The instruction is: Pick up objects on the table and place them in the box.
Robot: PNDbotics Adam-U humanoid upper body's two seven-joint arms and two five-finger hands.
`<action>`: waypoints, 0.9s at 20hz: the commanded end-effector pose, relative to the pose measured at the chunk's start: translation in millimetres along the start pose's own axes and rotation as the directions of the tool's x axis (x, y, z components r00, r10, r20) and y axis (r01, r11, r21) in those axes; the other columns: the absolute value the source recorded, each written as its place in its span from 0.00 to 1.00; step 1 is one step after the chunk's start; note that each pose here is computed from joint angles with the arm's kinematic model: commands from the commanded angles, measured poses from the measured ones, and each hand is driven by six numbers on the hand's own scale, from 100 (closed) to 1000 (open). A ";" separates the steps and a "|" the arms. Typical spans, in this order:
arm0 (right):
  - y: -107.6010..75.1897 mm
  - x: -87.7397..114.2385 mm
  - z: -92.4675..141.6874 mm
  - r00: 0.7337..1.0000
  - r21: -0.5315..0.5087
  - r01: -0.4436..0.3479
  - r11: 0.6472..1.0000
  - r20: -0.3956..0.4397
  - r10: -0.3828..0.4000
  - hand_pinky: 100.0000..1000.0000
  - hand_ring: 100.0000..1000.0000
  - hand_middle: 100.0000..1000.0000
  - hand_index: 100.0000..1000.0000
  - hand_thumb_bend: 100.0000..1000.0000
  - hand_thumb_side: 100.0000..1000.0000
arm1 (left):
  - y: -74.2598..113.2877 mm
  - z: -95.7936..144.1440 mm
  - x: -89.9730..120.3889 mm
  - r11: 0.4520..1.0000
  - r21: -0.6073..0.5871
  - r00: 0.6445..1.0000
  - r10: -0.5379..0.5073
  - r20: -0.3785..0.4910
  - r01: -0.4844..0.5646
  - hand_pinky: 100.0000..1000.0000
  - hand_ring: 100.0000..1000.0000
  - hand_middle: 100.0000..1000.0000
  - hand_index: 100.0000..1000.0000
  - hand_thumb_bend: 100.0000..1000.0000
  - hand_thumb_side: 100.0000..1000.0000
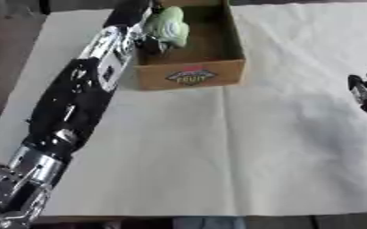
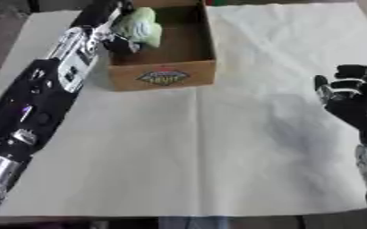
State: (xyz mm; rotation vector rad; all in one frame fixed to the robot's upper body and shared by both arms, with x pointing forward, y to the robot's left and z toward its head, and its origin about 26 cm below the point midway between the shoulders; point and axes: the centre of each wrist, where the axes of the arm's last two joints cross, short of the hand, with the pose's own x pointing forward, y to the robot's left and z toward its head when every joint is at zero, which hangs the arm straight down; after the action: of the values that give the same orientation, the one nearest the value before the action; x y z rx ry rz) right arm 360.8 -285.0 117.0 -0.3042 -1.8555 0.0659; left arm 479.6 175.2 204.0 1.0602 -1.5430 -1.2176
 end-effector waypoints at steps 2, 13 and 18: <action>-5.1 6.1 -3.7 1.000 -0.009 -0.010 1.000 0.025 0.010 0.52 0.57 0.54 0.62 0.30 0.00 | 20.9 1.7 4.0 0.999 0.009 0.997 -0.032 0.068 0.032 0.78 0.73 0.71 0.74 0.98 0.45; -9.7 1.5 -1.1 1.000 -0.037 -0.006 0.999 0.012 0.007 0.52 0.57 0.54 0.62 0.30 0.00 | 87.0 48.5 1.2 0.974 0.191 0.971 0.078 0.226 -0.123 0.74 0.66 0.65 0.72 0.90 0.54; -12.6 1.6 -1.0 1.000 -0.058 -0.001 0.998 0.015 0.001 0.52 0.57 0.54 0.62 0.30 0.00 | 86.3 88.7 -25.5 0.800 0.327 0.862 0.443 0.245 -0.504 0.65 0.57 0.55 0.66 0.66 0.46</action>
State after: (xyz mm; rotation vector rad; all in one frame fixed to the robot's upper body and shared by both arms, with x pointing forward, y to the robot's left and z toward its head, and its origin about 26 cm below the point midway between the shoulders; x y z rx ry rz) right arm 358.1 -292.3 112.0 -0.3308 -1.8483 0.0255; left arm 401.9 224.8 251.9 0.7611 -1.9898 -0.7888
